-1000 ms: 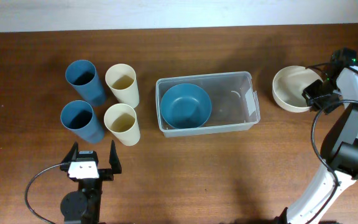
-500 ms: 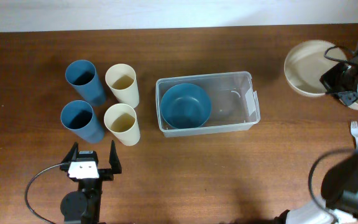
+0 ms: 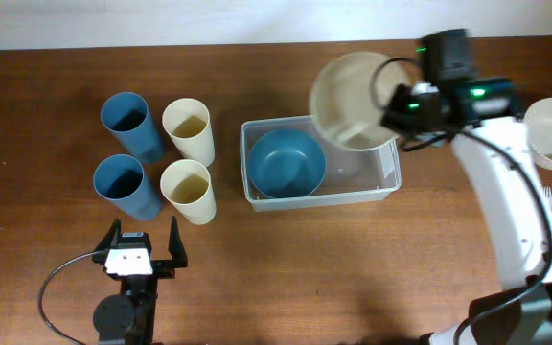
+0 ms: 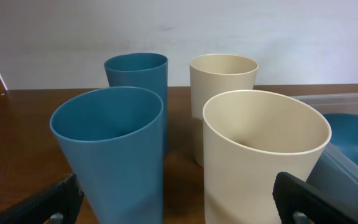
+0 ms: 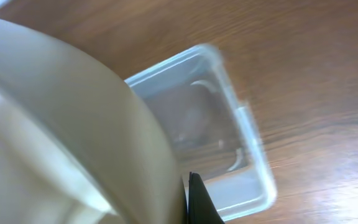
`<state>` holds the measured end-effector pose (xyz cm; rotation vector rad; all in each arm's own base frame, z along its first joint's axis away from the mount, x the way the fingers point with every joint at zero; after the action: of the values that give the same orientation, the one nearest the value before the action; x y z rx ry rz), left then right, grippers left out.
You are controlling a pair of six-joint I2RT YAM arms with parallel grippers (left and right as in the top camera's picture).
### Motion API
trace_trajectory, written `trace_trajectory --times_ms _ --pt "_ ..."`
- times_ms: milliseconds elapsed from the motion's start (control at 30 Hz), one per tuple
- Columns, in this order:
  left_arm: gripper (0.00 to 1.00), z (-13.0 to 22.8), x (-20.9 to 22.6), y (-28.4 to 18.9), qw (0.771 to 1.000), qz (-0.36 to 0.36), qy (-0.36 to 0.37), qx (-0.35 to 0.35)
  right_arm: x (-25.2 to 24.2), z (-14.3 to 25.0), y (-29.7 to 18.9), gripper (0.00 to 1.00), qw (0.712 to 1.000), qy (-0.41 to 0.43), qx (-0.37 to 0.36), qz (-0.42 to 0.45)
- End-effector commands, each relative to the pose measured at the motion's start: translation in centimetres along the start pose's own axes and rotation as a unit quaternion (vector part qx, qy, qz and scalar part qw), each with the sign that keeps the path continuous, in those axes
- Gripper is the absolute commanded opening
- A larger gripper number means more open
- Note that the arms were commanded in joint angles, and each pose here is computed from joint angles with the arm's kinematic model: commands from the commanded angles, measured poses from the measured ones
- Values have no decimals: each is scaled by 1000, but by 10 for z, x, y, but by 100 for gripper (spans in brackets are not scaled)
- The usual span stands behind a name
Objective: Pack container
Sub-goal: 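Carry the cream bowl and place it onto the blue bowl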
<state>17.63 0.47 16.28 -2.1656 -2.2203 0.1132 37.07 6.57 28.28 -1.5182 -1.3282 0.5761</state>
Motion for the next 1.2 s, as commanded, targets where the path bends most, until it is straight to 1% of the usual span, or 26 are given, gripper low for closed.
trace_trajectory --times_ms 0,233,400,467,567,700,767,800,833,900,1000,1033,1167 --pt "100 1 1 0 1000 -5 9 1 23 13 18 4 1000 -25 10 15" --pt "100 1 1 0 1000 -5 9 1 62 43 61 4 995 -82 50 28" --pt "100 1 1 0 1000 -5 9 1 65 55 99 4 991 -88 89 46" --pt "100 1 1 0 1000 -5 9 1 66 62 112 4 989 -87 114 38" --pt "100 1 1 0 1000 -5 9 1 72 68 119 4 985 -105 135 15" --pt "100 1 1 0 1000 -4 9 1 73 68 118 4 985 -107 135 13" --pt "100 1 1 0 1000 -5 9 1 76 69 118 4 982 -124 139 -1" --pt "100 1 1 0 1000 -5 9 1 76 69 118 7 982 -130 140 -4" --pt "100 1 1 0 1000 -4 9 1 76 69 117 19 981 -134 139 -5" --pt "100 1 1 0 1000 -4 9 1 76 67 113 31 981 -140 134 -8" --pt "100 1 1 0 1000 -5 9 1 77 57 101 43 983 -143 113 -16" --pt "100 1 1 0 1000 -5 9 1 77 52 94 45 984 -142 103 -17" --pt "100 1 1 0 1000 -5 9 1 66 22 57 46 992 -123 36 -8"
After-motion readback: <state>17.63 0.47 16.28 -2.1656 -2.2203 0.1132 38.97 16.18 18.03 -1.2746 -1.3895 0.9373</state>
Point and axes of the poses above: each gripper's point midway between its finger pads, its own y axis out along the fingers, its own x axis along the line the jaws close on, z = x × y, the point moved 7 cm from there along -y, back along the fingers, and after that the axes turned 2 degrees about -y, right-handed, at the moved point
